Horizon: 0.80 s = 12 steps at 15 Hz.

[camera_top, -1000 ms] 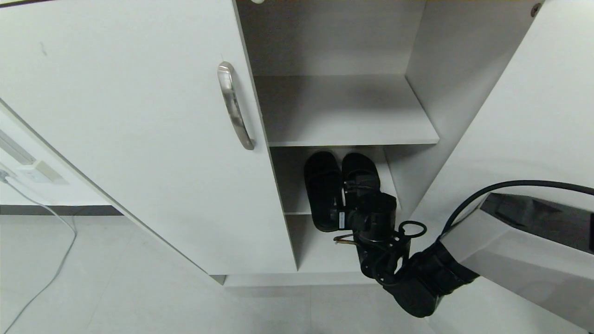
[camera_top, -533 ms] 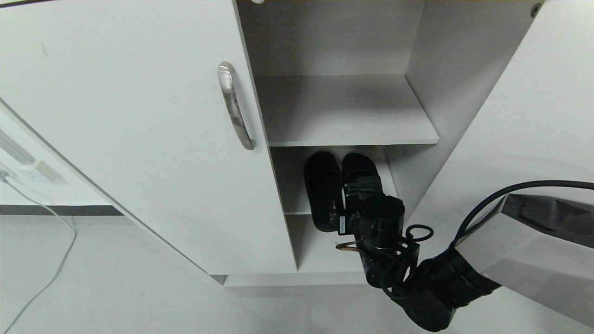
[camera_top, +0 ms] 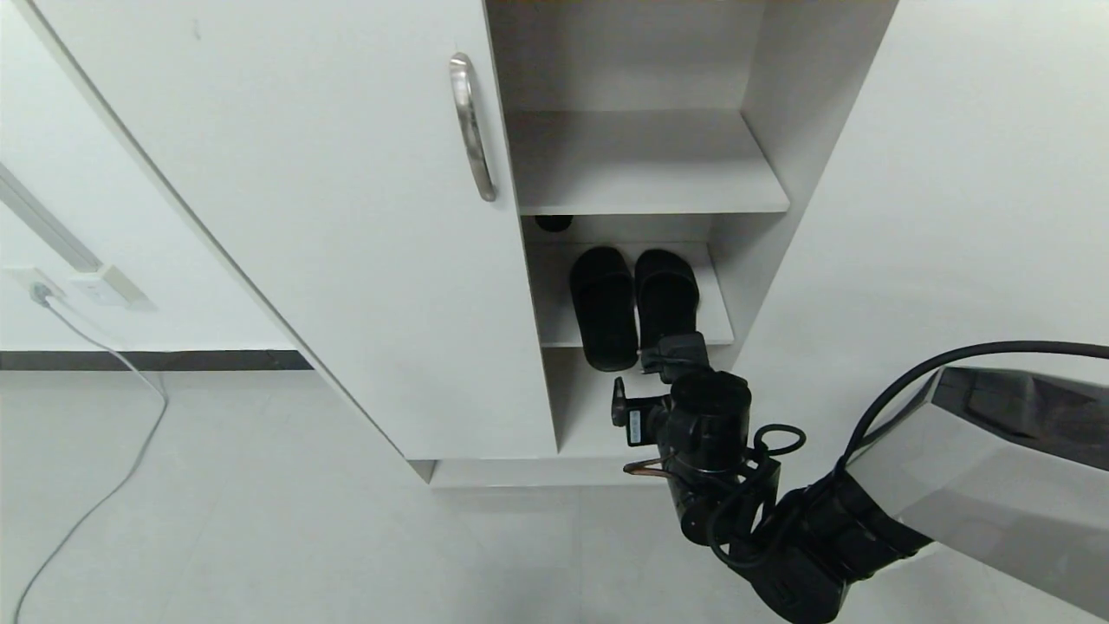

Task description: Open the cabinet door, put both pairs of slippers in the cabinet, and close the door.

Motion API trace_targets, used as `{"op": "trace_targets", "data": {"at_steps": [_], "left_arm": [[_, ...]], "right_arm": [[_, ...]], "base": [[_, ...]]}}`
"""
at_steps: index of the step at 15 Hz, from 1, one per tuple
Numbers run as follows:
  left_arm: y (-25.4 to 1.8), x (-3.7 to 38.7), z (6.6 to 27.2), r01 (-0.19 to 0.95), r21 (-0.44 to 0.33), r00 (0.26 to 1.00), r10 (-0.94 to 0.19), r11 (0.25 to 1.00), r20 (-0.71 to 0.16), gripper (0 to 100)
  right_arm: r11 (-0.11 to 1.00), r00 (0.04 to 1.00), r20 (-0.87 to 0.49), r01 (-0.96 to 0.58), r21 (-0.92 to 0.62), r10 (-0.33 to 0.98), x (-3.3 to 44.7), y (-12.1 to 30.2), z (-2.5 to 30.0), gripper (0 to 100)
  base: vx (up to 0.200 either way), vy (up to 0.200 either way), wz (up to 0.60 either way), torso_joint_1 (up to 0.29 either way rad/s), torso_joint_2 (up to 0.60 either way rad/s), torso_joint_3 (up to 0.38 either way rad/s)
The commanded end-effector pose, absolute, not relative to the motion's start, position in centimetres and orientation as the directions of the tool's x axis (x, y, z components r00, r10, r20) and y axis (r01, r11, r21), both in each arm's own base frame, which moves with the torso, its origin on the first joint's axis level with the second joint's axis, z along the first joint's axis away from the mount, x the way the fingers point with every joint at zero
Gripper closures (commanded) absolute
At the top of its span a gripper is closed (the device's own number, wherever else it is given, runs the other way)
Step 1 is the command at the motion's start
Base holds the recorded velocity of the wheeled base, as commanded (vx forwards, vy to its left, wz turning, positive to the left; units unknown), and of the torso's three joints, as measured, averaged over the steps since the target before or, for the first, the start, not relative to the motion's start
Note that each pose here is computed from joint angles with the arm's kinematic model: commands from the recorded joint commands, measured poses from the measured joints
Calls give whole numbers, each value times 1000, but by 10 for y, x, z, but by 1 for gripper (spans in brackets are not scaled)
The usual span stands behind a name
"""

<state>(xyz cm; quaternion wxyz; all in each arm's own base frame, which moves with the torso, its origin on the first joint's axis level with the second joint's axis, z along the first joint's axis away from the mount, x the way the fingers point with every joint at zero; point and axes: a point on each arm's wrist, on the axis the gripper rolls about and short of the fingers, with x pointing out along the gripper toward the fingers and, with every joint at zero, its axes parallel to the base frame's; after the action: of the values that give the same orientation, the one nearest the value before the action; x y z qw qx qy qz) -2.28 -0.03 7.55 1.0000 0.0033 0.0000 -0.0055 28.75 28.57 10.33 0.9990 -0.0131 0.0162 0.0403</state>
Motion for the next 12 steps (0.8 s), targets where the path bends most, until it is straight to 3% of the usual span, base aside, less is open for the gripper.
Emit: {"op": "trace_targets", "data": {"at_steps": [1,12], "left_arm": [[0,-23,76,9,8,1000,-9,1000,-2,100],[0,-23,76,11,5,1000,-11,1000,-2,100]], "right_arm": [[996,995,-43,-86,-33,85,286,284,100,0],[995,994,-46,-97,-32,95,276,278,105,0]], "base": [[0,0,0,0,0,0],[0,0,0,0,0,0]]}}
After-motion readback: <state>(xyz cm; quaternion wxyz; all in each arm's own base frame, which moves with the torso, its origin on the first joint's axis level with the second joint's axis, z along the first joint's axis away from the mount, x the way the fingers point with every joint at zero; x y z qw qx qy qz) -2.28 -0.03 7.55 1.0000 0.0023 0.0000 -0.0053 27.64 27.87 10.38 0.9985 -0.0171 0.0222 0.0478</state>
